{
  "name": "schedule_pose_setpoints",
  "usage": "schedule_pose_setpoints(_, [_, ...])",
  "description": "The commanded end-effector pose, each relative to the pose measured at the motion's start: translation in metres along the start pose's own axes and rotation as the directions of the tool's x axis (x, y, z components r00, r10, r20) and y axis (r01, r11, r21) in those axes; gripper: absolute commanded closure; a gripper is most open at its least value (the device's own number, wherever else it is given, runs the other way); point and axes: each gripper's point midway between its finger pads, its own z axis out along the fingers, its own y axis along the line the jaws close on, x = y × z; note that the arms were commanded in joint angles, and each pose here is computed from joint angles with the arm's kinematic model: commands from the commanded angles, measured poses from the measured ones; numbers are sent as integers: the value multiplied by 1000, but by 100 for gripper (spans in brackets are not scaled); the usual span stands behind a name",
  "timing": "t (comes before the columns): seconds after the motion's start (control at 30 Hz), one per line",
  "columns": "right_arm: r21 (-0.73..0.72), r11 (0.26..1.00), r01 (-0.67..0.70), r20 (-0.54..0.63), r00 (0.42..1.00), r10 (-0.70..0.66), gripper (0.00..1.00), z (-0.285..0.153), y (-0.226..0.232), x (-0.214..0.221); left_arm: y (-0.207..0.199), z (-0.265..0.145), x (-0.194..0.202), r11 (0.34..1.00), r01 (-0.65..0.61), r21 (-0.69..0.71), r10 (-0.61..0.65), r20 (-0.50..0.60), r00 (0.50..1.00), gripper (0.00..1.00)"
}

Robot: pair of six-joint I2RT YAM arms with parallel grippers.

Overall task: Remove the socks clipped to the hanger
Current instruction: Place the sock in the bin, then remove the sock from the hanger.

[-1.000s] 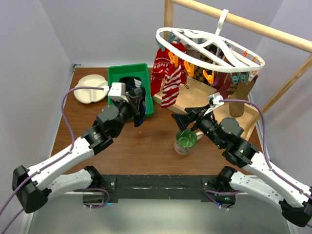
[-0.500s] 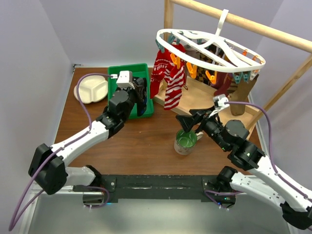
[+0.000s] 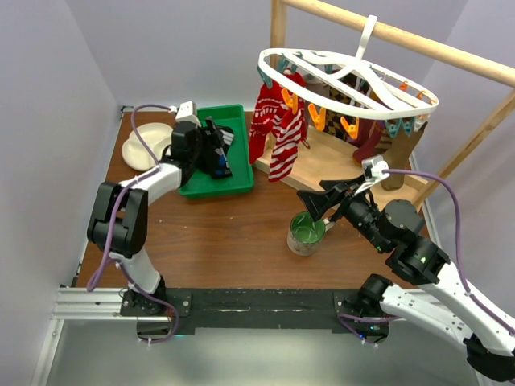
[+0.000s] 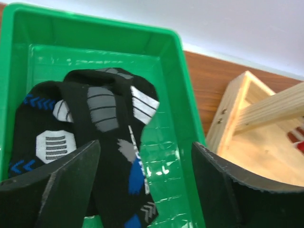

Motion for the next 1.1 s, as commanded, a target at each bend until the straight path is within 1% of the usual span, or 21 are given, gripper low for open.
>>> schedule_pose_setpoints(0.0, [13, 1000, 27, 20, 999, -27, 14, -5, -1, -11, -62, -26, -84, 981, 25, 193, -58, 166, 984, 14])
schedule_pose_setpoints(0.07, [16, 999, 28, 25, 999, -28, 14, -5, -2, -12, -66, -36, -96, 979, 23, 202, -62, 186, 981, 14])
schedule_pose_setpoints(0.2, [17, 999, 28, 24, 999, -29, 14, -3, -3, -9, -72, -54, -101, 973, 13, 230, -57, 185, 981, 15])
schedule_pose_setpoints(0.33, [15, 999, 28, 23, 999, -29, 14, -1, -3, -7, -79, -79, -103, 964, 17, 267, -69, 187, 980, 24])
schedule_pose_setpoints(0.4, [16, 1000, 27, 30, 999, -27, 14, 0, -3, -7, -87, -88, -90, 956, 14, 291, -64, 164, 984, 27])
schedule_pose_setpoints(0.43, [16, 1000, 26, 32, 999, -27, 14, 1, -3, -7, -94, -100, -94, 951, 9, 310, -67, 179, 982, 30])
schedule_pose_setpoints(0.47, [20, 999, 27, 31, 999, -27, 14, 2, -4, -6, -103, -107, -83, 943, 1, 333, -58, 160, 985, 30])
schedule_pose_setpoints(0.53, [24, 999, 27, 33, 999, -27, 14, 2, -6, -5, -116, -125, -82, 934, -19, 357, -45, 171, 984, 33])
schedule_pose_setpoints(0.57, [29, 999, 27, 34, 999, -28, 14, 3, -7, -4, -123, -133, -70, 930, -26, 366, -33, 154, 987, 34])
schedule_pose_setpoints(0.6, [32, 999, 27, 34, 999, -28, 14, 3, -8, -2, -128, -140, -67, 924, -31, 382, -30, 153, 988, 34])
schedule_pose_setpoints(0.63, [37, 999, 26, 34, 999, -27, 14, 3, -9, -1, -132, -154, -73, 917, -32, 398, -39, 171, 985, 34])
schedule_pose_setpoints(0.67, [38, 999, 26, 31, 999, -28, 14, 3, -11, 1, -134, -161, -63, 913, -30, 407, -38, 158, 987, 35])
schedule_pose_setpoints(0.73, [48, 999, 23, 31, 999, -24, 14, 4, -13, 4, -140, -182, -67, 895, -40, 445, -41, 172, 984, 37])
schedule_pose_setpoints(0.8, [52, 998, 25, 23, 999, -26, 14, 6, -15, 9, -141, -195, -56, 888, -64, 455, -10, 157, 987, 38])
schedule_pose_setpoints(0.83, [55, 998, 25, 23, 999, -26, 14, 6, -16, 10, -144, -209, -63, 875, -74, 478, -15, 180, 984, 38])
schedule_pose_setpoints(0.87, [59, 998, 28, 19, 999, -29, 14, 7, -18, 14, -149, -217, -57, 856, -91, 509, 2, 173, 985, 38])
schedule_pose_setpoints(0.9, [60, 998, 29, 21, 999, -30, 14, 7, -19, 14, -150, -223, -55, 851, -98, 515, 12, 167, 986, 38])
schedule_pose_setpoints(0.93, [66, 997, 28, 25, 999, -30, 14, 7, -20, 14, -153, -234, -60, 840, -108, 532, 8, 186, 983, 38])
schedule_pose_setpoints(0.97, [67, 997, 28, 26, 999, -30, 14, 9, -21, 17, -159, -242, -56, 817, -122, 564, 19, 185, 983, 38])
schedule_pose_setpoints(1.03, [68, 997, 25, 28, 999, -27, 13, 11, -22, 19, -167, -256, -61, 791, -130, 598, 8, 202, 979, 35])
schedule_pose_setpoints(1.07, [67, 997, 23, 30, 999, -25, 13, 12, -23, 21, -177, -264, -63, 767, -141, 626, 8, 210, 978, 35])
